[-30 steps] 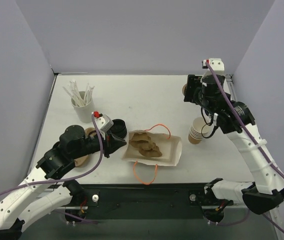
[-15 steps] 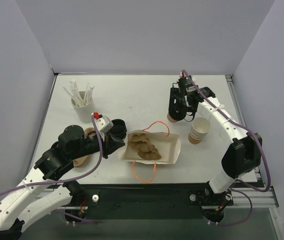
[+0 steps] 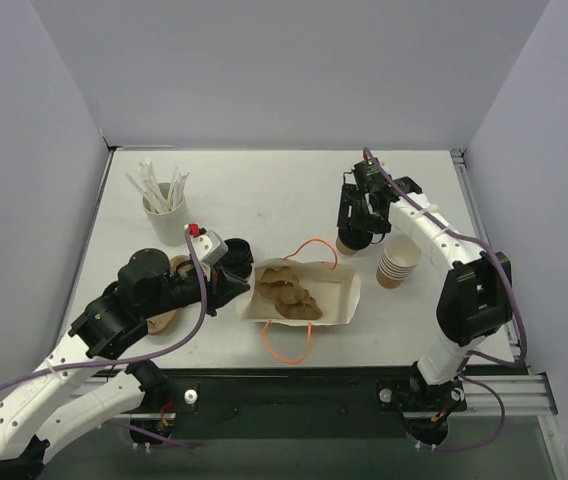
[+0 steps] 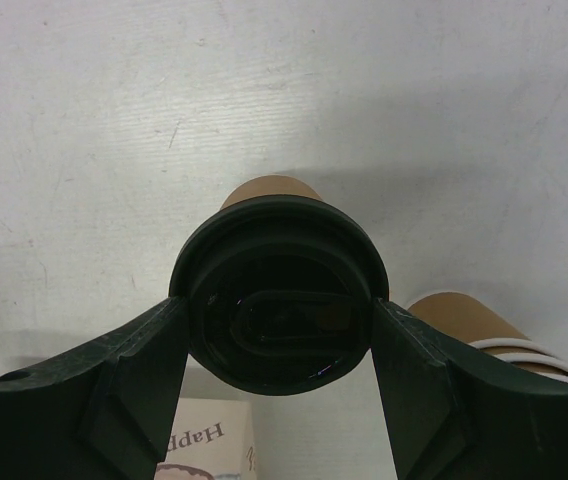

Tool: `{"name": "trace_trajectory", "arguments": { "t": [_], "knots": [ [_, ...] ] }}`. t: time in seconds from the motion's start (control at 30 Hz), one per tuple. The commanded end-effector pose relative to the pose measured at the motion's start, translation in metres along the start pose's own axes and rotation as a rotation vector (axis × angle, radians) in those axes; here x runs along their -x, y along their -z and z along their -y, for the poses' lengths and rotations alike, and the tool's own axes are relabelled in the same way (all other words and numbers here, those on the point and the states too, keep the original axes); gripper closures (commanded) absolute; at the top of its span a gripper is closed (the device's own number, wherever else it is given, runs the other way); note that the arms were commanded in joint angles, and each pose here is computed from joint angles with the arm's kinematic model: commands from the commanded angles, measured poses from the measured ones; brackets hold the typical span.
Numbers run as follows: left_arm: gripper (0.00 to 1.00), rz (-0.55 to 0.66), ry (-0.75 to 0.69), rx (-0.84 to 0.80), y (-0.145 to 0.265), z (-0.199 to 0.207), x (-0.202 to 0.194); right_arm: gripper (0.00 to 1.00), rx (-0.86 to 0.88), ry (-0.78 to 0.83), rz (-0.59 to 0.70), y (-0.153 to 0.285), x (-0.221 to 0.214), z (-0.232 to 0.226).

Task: Pack the takeout coffee

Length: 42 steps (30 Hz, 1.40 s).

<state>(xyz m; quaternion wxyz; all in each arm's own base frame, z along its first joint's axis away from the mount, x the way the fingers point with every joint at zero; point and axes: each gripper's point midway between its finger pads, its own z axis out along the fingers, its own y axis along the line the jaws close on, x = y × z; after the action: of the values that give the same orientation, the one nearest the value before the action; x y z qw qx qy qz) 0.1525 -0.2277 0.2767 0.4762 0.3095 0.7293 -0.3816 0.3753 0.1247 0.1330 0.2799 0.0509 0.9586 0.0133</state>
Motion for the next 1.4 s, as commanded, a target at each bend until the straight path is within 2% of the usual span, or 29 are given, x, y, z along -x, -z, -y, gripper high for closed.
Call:
{"name": "trace_trajectory", "arguments": {
  "t": [0.0, 0.17, 0.23, 0.43, 0.63, 0.77, 0.87, 0.9, 0.93, 1.07, 1.2, 1.37],
  "knots": [
    [1.00, 0.049, -0.035, 0.006, 0.006, 0.002, 0.021, 0.44, -0.029, -0.034, -0.052, -0.012, -0.010, 0.007],
    [1.00, 0.039, -0.039, 0.019, 0.006, 0.000, 0.022, 0.34, -0.034, -0.012, -0.065, -0.010, -0.011, 0.009],
    [1.00, 0.040, -0.039, 0.021, 0.007, 0.000, 0.022, 0.25, -0.031, -0.005, -0.051, -0.005, -0.007, 0.009],
    [1.00, 0.045, -0.036, 0.020, 0.009, 0.001, 0.020, 0.17, -0.019, 0.026, 0.019, 0.022, 0.015, 0.011],
    [1.00, 0.051, -0.031, 0.026, 0.008, 0.000, 0.021, 0.19, -0.001, 0.039, 0.125, 0.067, 0.040, 0.015],
    [1.00, 0.046, -0.016, 0.019, 0.004, 0.000, 0.022, 0.22, 0.140, 0.073, 0.257, 0.132, 0.051, 0.003],
    [1.00, 0.054, -0.010, 0.023, 0.004, -0.001, 0.023, 0.26, 0.276, 0.247, 0.405, 0.192, 0.045, -0.028],
    [1.00, 0.058, -0.003, 0.022, 0.003, 0.000, 0.022, 0.26, 0.356, 0.371, 0.473, 0.215, 0.036, -0.055],
    [1.00, 0.078, -0.004, 0.025, 0.004, -0.001, 0.024, 0.27, 0.419, 0.426, 0.541, 0.242, 0.026, -0.063],
    [1.00, 0.091, 0.011, 0.026, 0.003, -0.001, 0.025, 0.35, 0.610, 0.542, 0.690, 0.313, -0.001, -0.098],
    [1.00, 0.084, 0.010, 0.028, 0.002, -0.001, 0.027, 0.39, 0.723, 0.644, 0.709, 0.341, -0.033, -0.119],
    [1.00, 0.092, -0.001, 0.032, 0.003, -0.001, 0.030, 0.41, 0.743, 0.814, 0.674, 0.336, -0.071, -0.146]
  ]
}}
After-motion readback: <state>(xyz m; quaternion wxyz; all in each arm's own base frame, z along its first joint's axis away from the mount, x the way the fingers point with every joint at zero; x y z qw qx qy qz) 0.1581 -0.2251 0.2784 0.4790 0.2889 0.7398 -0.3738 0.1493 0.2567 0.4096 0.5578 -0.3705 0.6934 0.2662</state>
